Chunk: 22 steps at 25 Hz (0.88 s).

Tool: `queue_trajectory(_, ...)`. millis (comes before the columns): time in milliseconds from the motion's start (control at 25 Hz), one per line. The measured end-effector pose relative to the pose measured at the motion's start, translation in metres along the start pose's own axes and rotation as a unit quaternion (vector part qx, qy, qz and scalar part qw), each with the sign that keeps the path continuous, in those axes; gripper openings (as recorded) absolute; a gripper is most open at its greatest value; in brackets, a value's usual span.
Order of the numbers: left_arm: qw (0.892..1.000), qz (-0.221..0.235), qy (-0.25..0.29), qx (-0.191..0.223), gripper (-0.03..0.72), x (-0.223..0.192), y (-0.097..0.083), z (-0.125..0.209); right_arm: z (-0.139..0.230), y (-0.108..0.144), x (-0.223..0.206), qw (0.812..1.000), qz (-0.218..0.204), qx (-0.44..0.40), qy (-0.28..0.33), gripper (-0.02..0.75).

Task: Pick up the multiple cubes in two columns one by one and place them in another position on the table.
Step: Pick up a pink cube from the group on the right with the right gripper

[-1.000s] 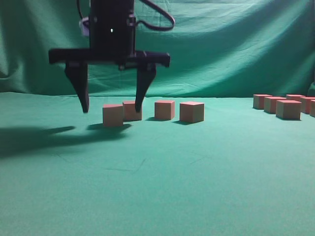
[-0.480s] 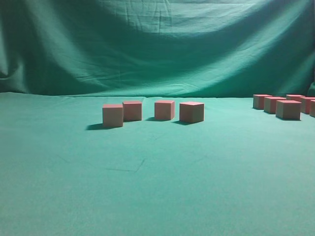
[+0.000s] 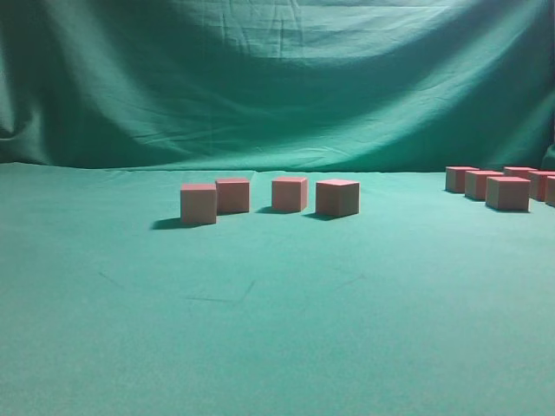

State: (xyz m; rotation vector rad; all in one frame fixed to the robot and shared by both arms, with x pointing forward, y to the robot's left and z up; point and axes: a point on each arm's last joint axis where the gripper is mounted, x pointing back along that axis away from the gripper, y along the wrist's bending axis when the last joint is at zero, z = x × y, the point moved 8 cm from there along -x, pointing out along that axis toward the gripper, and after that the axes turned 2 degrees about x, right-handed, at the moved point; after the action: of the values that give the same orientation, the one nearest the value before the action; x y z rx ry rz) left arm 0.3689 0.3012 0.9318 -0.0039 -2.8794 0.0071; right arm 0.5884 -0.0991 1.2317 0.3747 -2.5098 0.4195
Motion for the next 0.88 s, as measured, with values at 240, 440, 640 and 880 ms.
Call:
queue_trajectory(240,1.000,0.000,0.000,0.001,0.000,0.000,0.000,0.000,0.063,-0.066,-0.033,0.992,0.071,-0.002,0.109,0.538)
queue_trajectory(440,1.000,0.000,0.000,0.001,0.000,0.000,0.000,0.000,0.143,-0.105,-0.063,0.965,0.108,-0.065,0.229,0.538)
queue_trajectory(640,1.000,0.000,0.000,0.001,0.000,0.000,0.000,0.000,0.219,-0.101,-0.094,0.939,0.074,-0.127,0.312,0.538)
queue_trajectory(880,1.000,0.000,0.000,0.001,0.000,0.000,0.000,0.000,0.248,-0.087,-0.135,0.944,0.047,-0.136,0.297,0.538)
